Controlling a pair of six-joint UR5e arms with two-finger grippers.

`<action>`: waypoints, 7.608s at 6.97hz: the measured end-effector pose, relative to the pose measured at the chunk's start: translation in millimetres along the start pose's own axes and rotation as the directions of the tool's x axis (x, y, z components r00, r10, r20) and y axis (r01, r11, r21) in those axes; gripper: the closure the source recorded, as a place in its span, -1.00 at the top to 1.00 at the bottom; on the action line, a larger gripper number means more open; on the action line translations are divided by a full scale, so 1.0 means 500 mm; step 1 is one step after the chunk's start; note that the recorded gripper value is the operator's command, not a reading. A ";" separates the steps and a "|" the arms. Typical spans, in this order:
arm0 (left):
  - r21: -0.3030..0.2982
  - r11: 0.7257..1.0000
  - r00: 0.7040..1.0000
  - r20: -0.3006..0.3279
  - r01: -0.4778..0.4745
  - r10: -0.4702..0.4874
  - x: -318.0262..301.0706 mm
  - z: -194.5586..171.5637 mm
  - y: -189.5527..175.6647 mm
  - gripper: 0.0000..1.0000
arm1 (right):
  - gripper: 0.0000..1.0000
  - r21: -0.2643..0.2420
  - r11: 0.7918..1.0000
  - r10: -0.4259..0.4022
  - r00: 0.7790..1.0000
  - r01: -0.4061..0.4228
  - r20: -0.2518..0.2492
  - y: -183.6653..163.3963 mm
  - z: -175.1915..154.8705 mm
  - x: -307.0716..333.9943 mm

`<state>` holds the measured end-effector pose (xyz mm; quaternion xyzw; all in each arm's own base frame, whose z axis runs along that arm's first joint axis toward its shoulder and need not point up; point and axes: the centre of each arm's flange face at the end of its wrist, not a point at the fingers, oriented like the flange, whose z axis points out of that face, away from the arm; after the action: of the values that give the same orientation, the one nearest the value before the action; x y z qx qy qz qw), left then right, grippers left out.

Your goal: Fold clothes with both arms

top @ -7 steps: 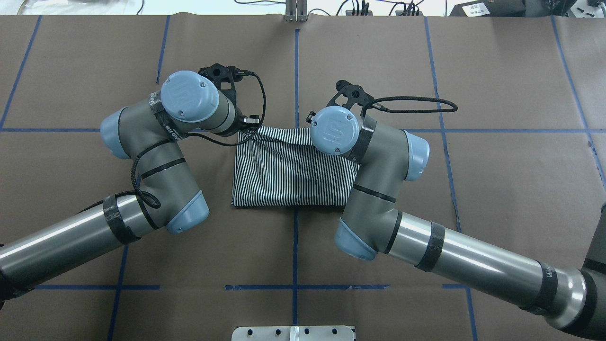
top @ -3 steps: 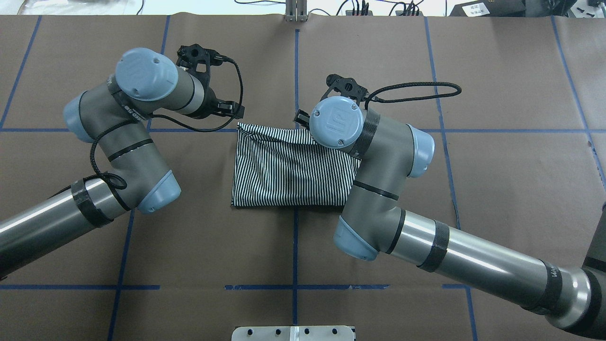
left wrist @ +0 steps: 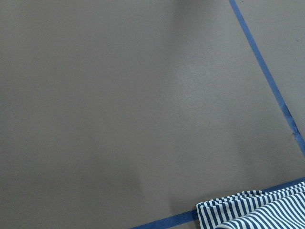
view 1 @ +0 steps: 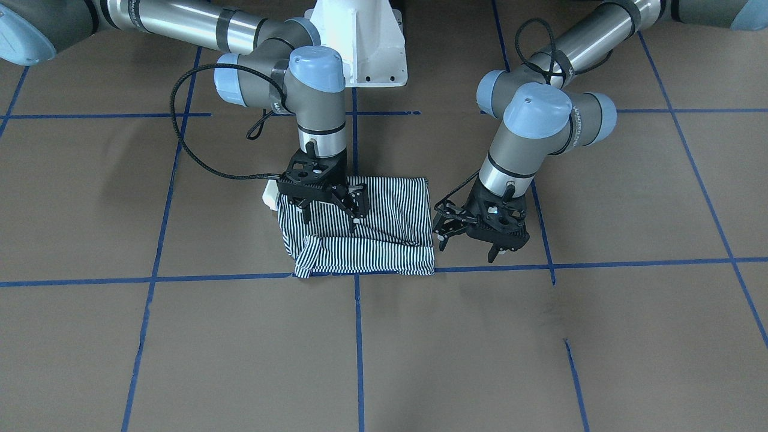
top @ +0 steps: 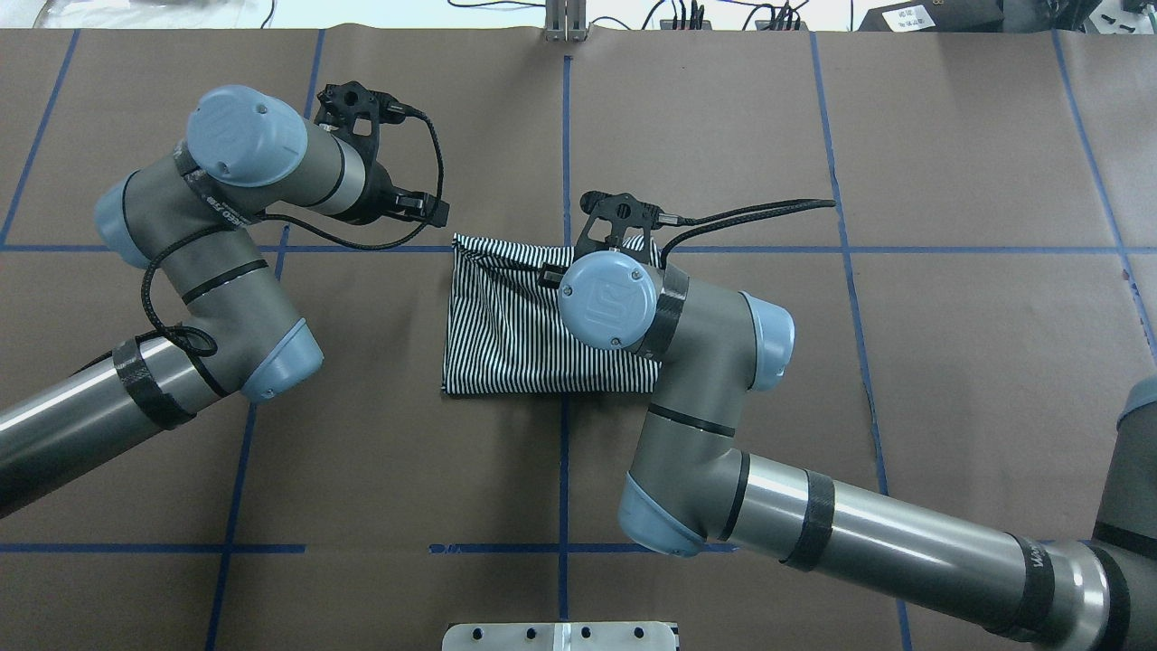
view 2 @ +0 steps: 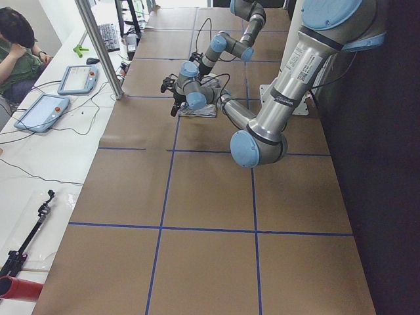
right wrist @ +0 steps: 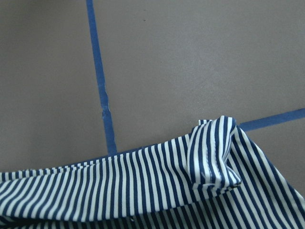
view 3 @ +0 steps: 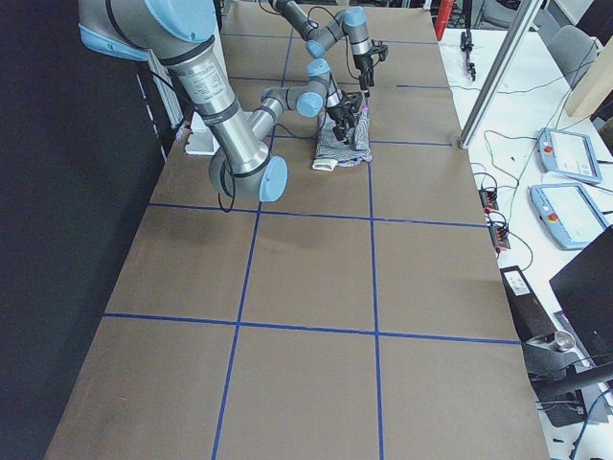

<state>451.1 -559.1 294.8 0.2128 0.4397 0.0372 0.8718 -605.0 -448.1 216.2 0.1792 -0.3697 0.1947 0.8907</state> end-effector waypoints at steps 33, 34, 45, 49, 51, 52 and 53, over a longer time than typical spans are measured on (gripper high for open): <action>-0.037 0.996 0.988 0.125 -0.082 0.086 -0.108 0.056 -0.136 1.00 | 1.00 -0.125 0.990 -0.069 0.995 0.060 -0.073 -0.018 -0.065 0.114; -0.037 0.996 0.989 0.124 -0.081 0.085 -0.107 0.056 -0.136 1.00 | 1.00 -0.136 0.988 -0.084 0.993 0.072 -0.086 0.012 -0.052 0.131; 0.003 0.996 0.993 0.087 -0.087 0.086 -0.085 0.013 -0.130 1.00 | 1.00 -0.236 0.971 -0.031 0.999 0.034 0.016 -0.068 -0.107 0.171; 0.037 0.989 0.987 0.077 -0.144 0.141 -0.162 -0.138 -0.025 1.00 | 1.00 -0.304 0.934 -0.174 0.982 0.186 0.068 -0.351 -0.164 0.509; 0.021 0.971 0.967 0.103 -0.237 0.234 -0.286 -0.259 -0.011 1.00 | 1.00 -0.322 0.884 -0.343 0.938 0.338 0.045 -0.448 -0.179 0.827; 0.007 0.959 0.952 0.123 -0.283 0.280 -0.388 -0.321 -0.005 1.00 | 1.00 -0.344 0.852 -0.400 0.914 0.395 0.058 -0.480 -0.196 0.980; -0.007 0.945 0.934 0.151 -0.327 0.324 -0.489 -0.376 0.003 1.00 | 1.00 -0.362 0.826 -0.436 0.897 0.432 0.075 -0.497 -0.209 1.113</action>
<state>154.8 -555.8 381.0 0.2926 0.3321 0.1608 0.8822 -62.3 -494.1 508.9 0.0865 -0.3443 -0.0846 0.9310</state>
